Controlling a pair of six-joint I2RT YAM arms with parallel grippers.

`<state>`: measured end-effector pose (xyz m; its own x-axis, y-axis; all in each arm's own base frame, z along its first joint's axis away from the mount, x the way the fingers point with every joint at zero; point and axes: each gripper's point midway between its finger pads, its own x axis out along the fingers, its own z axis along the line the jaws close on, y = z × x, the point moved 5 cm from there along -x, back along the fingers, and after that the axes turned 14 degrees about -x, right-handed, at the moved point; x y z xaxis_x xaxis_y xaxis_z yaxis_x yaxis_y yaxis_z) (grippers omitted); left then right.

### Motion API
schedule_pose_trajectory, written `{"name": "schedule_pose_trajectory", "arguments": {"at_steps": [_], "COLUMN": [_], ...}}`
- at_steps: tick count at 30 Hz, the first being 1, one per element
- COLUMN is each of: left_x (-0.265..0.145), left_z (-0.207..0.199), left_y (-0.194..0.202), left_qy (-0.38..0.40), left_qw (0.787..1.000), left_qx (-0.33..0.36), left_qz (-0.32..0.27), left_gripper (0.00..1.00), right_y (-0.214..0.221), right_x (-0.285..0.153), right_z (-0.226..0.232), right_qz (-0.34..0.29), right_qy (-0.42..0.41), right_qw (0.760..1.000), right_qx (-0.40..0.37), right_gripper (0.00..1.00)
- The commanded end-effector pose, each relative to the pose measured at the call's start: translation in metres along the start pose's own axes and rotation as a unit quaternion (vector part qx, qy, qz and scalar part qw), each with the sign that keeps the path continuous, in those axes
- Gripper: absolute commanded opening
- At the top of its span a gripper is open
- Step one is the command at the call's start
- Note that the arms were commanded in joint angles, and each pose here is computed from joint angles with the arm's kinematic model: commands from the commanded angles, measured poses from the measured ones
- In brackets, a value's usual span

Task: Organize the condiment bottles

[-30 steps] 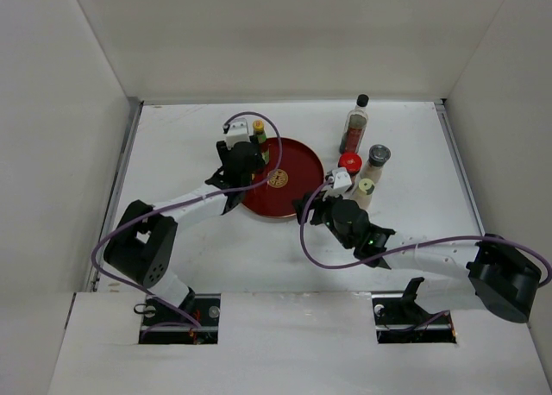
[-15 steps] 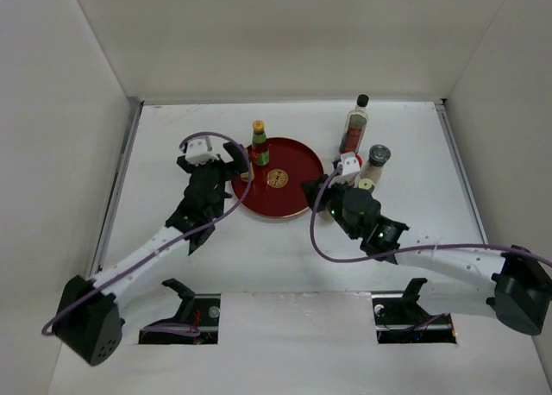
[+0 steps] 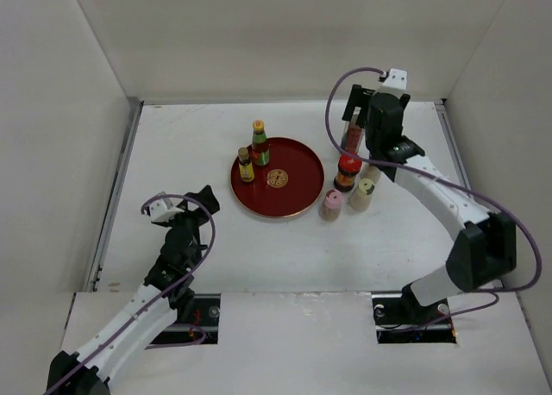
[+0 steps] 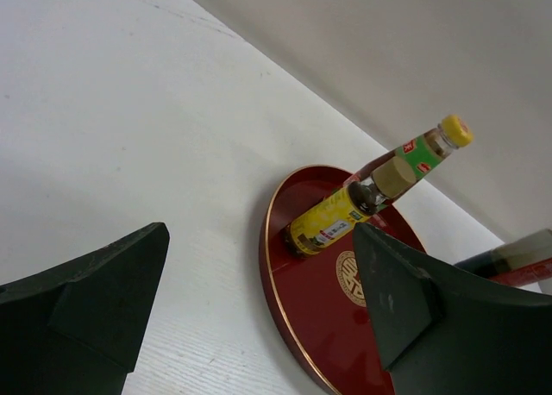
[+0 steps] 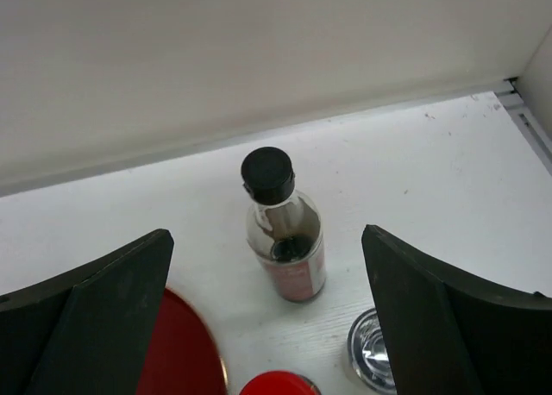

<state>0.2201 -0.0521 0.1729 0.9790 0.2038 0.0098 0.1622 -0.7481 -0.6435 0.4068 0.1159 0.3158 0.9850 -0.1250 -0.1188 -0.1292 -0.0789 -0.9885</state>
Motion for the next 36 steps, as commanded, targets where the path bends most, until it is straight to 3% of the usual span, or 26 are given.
{"name": "schedule_pose_trajectory", "arguments": {"at_steps": [1, 8, 22, 36], "left_x": [0.003, 0.006, 0.008, 0.009], "left_z": [-0.001, -0.003, -0.002, 0.0], "left_y": [-0.003, 0.007, 0.013, 0.012], "left_qy": [-0.008, -0.001, 0.001, -0.002], "left_qw": [1.0, 1.0, 1.0, 1.0], "left_qx": [-0.023, -0.016, -0.011, -0.011], "left_qz": [-0.005, 0.02, 0.028, 0.023], "left_gripper": [0.88, 0.88, 0.88, 0.88], "right_y": [0.015, 0.033, 0.006, -0.117], "right_x": [0.024, 0.077, 0.106, 0.055], "right_z": [0.005, 0.006, 0.011, 0.023], "right_qz": [0.047, 0.053, -0.041, -0.173], "right_qy": [-0.015, 0.006, 0.025, -0.006], "right_qw": [0.998, 0.998, 0.996, 0.985], "right_qx": [-0.042, -0.046, -0.069, -0.02], "right_gripper": [0.98, 0.92, 0.26, 0.21]}}
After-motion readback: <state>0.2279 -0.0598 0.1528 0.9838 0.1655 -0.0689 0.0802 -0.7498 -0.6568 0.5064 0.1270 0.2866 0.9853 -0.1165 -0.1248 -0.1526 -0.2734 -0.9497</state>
